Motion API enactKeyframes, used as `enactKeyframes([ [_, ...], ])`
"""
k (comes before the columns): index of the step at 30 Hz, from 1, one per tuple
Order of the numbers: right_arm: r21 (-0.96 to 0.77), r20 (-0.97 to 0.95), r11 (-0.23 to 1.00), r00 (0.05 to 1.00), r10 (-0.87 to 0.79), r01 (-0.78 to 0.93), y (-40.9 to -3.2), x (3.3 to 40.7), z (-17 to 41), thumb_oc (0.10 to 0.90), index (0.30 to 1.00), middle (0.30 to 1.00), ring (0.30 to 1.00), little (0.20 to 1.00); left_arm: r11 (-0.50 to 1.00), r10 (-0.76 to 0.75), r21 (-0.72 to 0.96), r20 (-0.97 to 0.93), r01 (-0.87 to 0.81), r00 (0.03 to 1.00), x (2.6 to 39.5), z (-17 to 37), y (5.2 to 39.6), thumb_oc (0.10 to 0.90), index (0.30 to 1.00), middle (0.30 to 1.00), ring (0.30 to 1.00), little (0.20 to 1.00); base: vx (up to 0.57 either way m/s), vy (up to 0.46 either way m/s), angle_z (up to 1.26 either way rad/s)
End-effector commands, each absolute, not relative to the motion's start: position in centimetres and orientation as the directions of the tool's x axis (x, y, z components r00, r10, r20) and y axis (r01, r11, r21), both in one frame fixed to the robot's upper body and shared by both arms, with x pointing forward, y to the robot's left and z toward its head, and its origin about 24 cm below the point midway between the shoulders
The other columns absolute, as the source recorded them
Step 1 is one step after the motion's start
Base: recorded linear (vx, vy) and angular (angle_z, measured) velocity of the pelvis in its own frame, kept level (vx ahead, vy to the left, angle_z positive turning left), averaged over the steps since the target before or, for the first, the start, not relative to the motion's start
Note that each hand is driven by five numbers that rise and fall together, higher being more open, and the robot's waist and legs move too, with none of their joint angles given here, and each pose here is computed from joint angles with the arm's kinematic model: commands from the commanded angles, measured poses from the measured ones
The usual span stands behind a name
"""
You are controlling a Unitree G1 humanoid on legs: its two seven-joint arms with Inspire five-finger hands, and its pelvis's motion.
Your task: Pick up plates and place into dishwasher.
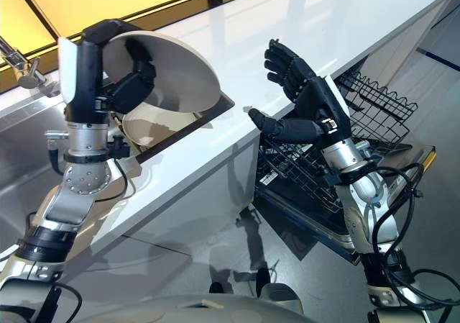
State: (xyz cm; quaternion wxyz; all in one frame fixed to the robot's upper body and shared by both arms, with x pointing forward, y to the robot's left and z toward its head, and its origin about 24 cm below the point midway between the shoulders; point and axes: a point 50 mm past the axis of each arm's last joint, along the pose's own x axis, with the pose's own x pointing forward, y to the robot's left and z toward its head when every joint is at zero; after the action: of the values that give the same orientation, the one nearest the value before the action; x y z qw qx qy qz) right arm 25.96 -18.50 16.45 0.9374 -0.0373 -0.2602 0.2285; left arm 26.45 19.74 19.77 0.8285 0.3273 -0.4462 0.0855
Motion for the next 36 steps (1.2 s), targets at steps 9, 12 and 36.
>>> enactKeyframes([
  [9, -0.238, 0.658, 0.769, 0.483, 0.577, -0.594, -14.1, 25.0, 22.4, 0.8, 0.9, 0.9, 0.9, 0.9, 0.795, -0.266, 0.423, 0.887, -0.434, 0.377, 26.5, 24.5, 16.4, 0.1, 0.3, 0.3, 0.3, 0.2, 0.02, -0.017, 0.08],
  [12, -0.241, 0.651, 0.75, 0.47, 0.596, -0.616, -13.4, 25.1, 22.4, 0.8, 0.9, 0.9, 0.9, 0.9, 0.794, -0.284, 0.438, 0.88, -0.422, 0.38, 26.6, 24.3, 16.0, 0.1, 0.3, 0.3, 0.3, 0.2, 0.0, 0.0, 0.0],
  [36, -0.105, 0.637, 0.793, 0.571, 0.517, -0.6, -11.9, 26.6, 21.4, 0.1, 0.3, 0.3, 0.3, 0.2, 0.84, -0.4, 0.499, 0.834, -0.211, 0.381, 26.1, 22.8, 13.0, 0.1, 0.3, 0.3, 0.3, 0.2, 0.0, -0.001, 0.01],
])
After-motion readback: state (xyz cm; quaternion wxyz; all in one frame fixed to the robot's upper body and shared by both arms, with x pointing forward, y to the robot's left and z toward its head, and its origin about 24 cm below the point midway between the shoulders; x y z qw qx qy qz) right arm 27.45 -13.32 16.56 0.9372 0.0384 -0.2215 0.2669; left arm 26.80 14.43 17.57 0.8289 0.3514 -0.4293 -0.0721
